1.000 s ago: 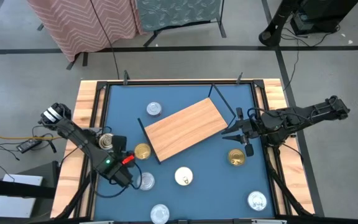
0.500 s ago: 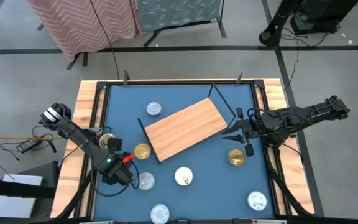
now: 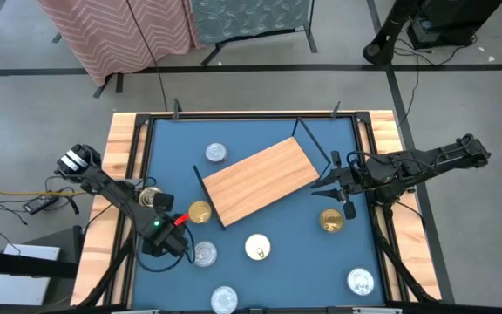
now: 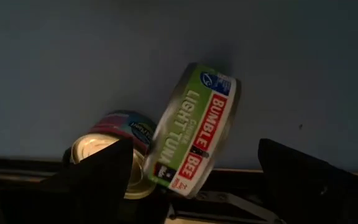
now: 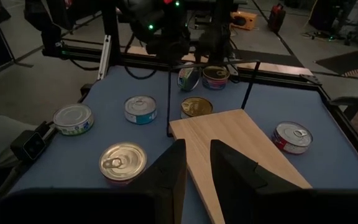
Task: Stack canned seafood by type on shelf
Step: Put the green tuna can on the shelf
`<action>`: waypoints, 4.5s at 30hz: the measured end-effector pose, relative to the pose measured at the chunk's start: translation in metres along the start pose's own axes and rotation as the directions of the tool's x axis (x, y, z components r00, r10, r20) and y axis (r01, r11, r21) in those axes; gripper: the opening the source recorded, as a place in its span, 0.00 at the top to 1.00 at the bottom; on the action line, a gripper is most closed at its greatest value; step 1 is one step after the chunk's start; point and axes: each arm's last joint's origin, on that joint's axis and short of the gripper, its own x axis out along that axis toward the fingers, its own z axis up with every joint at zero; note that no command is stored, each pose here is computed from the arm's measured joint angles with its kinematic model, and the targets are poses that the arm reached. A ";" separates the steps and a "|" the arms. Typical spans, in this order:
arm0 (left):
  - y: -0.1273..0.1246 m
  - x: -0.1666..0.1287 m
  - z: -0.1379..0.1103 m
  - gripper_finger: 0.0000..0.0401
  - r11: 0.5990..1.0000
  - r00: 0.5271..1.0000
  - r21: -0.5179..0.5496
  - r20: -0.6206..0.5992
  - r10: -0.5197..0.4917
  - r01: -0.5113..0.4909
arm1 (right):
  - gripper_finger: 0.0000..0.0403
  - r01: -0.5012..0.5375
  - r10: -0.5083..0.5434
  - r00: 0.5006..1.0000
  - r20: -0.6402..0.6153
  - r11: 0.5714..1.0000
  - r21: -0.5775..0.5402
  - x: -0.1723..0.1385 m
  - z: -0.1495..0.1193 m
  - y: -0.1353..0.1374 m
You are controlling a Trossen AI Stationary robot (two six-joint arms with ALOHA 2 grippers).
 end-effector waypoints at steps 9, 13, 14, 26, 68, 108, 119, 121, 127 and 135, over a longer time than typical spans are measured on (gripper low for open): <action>0.006 0.024 0.008 0.13 0.999 0.999 0.025 0.042 -0.031 0.030 | 0.78 0.000 0.000 1.000 0.000 1.000 0.001 0.000 0.000 0.000; 0.008 0.030 0.007 0.15 0.999 0.999 0.040 0.027 -0.028 0.027 | 0.78 0.000 0.000 1.000 0.000 1.000 0.008 0.000 0.000 0.000; 0.008 0.030 0.006 0.16 0.999 0.999 0.044 0.023 -0.026 0.025 | 0.78 0.000 0.000 1.000 0.000 1.000 0.009 0.000 0.000 0.000; 0.010 0.031 0.002 0.49 0.999 1.000 0.049 -0.027 -0.013 0.015 | 0.78 0.000 0.000 1.000 0.002 1.000 0.004 0.000 0.000 0.000; 0.029 -0.056 0.004 0.65 0.962 0.958 -0.096 0.111 0.264 -0.254 | 0.78 -0.002 0.002 1.000 0.005 1.000 0.002 0.000 0.001 0.000; 0.069 -0.205 0.006 0.64 0.587 0.302 -0.796 0.528 0.794 -0.151 | 0.78 0.416 -0.447 0.889 -0.102 0.880 -0.231 -0.004 -0.011 -0.013; 0.052 -0.187 0.054 0.64 0.675 0.449 -0.616 0.777 0.440 0.406 | 0.78 0.394 -0.417 0.903 -0.104 0.900 -0.185 -0.003 -0.011 -0.012; 0.048 -0.180 0.063 0.64 0.649 0.448 -0.564 0.819 0.358 0.512 | 0.78 0.381 -0.400 0.910 -0.105 0.909 -0.168 -0.003 -0.011 -0.012; 0.033 -0.149 0.086 0.64 0.504 0.426 -0.401 0.902 0.071 0.765 | 0.78 0.358 -0.373 0.922 -0.107 0.923 -0.138 -0.003 -0.011 -0.011; 0.037 -0.135 0.117 0.64 0.278 0.053 -0.026 0.995 -0.089 0.960 | 0.78 0.337 -0.351 0.930 -0.108 0.933 -0.124 -0.003 -0.011 -0.010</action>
